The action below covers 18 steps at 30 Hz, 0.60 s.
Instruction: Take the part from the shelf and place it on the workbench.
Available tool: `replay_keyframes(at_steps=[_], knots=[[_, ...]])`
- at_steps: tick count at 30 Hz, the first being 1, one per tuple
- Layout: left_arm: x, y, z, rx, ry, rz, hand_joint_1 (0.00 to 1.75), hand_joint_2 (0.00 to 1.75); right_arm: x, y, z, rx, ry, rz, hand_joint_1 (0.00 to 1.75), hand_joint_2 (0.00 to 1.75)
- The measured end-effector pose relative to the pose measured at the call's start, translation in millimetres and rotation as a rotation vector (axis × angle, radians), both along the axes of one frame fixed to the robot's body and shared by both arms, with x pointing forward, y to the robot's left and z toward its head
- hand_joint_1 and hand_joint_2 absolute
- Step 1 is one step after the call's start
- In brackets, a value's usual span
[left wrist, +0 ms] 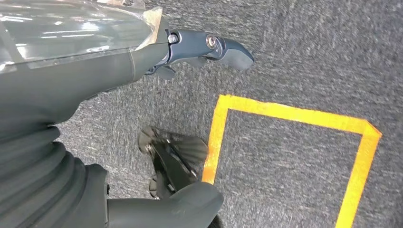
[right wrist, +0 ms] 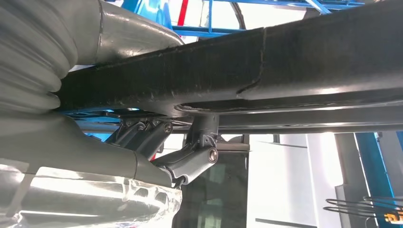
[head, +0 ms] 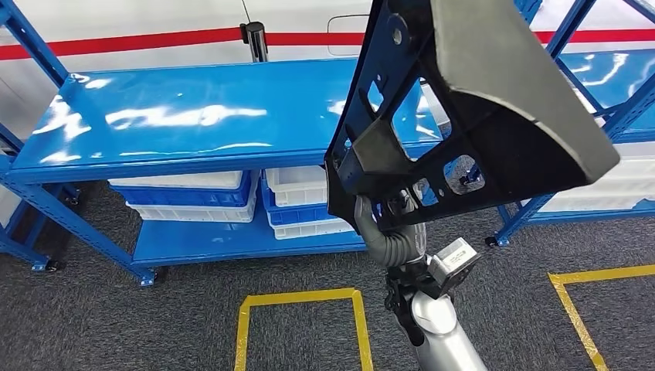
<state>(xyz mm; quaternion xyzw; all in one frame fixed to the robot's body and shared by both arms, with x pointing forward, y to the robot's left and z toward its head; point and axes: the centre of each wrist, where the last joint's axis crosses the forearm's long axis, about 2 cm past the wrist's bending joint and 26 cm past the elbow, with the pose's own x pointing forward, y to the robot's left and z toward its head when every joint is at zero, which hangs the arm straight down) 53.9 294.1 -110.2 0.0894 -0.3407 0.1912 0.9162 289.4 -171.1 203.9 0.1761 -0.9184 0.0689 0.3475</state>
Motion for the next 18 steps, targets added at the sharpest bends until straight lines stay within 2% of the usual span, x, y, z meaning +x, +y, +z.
replay_keyframes(at_steps=[10, 18], knots=[[1.8, 0.2, 0.3, 0.001, -0.004, 0.001, 0.00, 1.75, -0.8, -3.5, -0.2, 0.002, -0.008, -0.010, 1.75, 1.75], [1.7, -0.5, 0.2, 0.000, -0.010, 0.021, 0.00, 1.75, -3.7, -1.6, -2.6, -0.057, -0.034, 0.018, 1.75, 1.75]])
